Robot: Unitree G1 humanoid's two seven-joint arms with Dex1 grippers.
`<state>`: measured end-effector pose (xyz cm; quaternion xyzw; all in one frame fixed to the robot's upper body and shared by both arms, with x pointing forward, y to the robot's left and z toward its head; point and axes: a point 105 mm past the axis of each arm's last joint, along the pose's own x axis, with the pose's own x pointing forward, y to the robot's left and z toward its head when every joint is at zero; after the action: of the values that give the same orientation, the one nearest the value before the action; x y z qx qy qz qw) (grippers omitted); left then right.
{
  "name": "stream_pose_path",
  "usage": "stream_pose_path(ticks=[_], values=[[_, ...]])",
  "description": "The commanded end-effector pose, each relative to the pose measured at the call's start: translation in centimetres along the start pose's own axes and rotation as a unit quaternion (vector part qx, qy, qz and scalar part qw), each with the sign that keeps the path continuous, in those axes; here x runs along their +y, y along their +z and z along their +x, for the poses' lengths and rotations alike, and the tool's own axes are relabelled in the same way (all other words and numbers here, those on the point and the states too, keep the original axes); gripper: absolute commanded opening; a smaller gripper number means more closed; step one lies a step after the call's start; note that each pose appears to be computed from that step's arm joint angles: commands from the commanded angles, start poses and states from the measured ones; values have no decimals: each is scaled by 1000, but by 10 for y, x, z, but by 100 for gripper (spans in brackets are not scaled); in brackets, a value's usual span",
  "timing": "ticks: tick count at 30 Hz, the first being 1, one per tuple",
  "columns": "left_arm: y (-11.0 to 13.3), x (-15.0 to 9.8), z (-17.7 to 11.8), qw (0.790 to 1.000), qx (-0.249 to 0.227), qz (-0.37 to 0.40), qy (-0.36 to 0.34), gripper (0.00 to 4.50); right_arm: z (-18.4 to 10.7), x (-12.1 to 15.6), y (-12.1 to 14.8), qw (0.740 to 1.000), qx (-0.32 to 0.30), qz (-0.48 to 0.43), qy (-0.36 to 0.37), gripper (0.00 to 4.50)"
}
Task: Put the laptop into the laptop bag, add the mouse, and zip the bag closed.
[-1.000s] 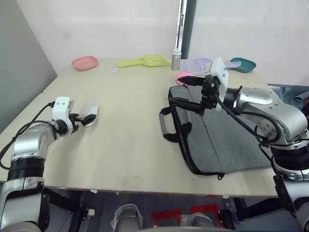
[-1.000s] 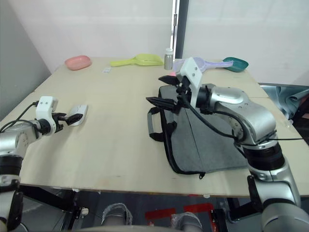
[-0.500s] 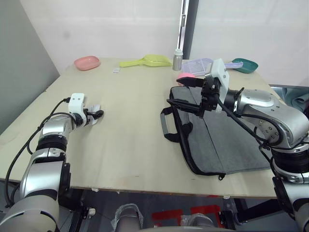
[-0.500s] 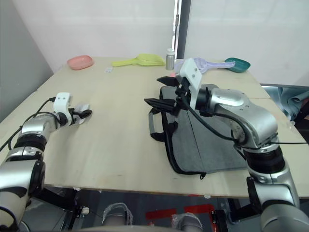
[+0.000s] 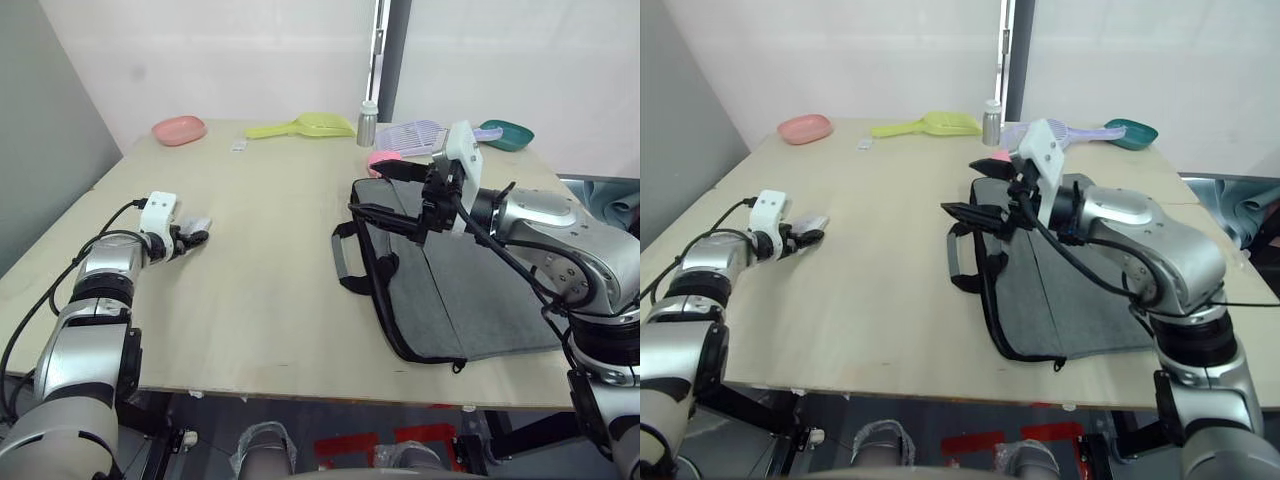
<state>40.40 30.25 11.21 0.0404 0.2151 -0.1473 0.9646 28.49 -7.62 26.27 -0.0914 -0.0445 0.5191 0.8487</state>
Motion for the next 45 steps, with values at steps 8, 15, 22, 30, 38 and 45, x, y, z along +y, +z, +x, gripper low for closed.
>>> stream_pose_path(ticks=[8,15,22,30,38,45], values=[[50,-93,-80,918,-56,104,-378,287,-13,-25,-59,962,118,161,-185,450],[33,-116,-96,873,0,178,-453,287,1,-15,-94,939,174,195,-224,450],[39,-124,-95,862,-9,196,-467,287,5,-6,-132,922,246,172,-244,450],[35,-130,-94,859,-13,205,-469,287,-3,-16,-160,911,307,76,-263,450],[39,-135,-96,858,-26,207,-469,287,-1,-11,-169,916,321,27,-237,299],[37,-138,-95,854,-23,215,-474,287,-3,-18,-161,921,307,33,-236,69]])
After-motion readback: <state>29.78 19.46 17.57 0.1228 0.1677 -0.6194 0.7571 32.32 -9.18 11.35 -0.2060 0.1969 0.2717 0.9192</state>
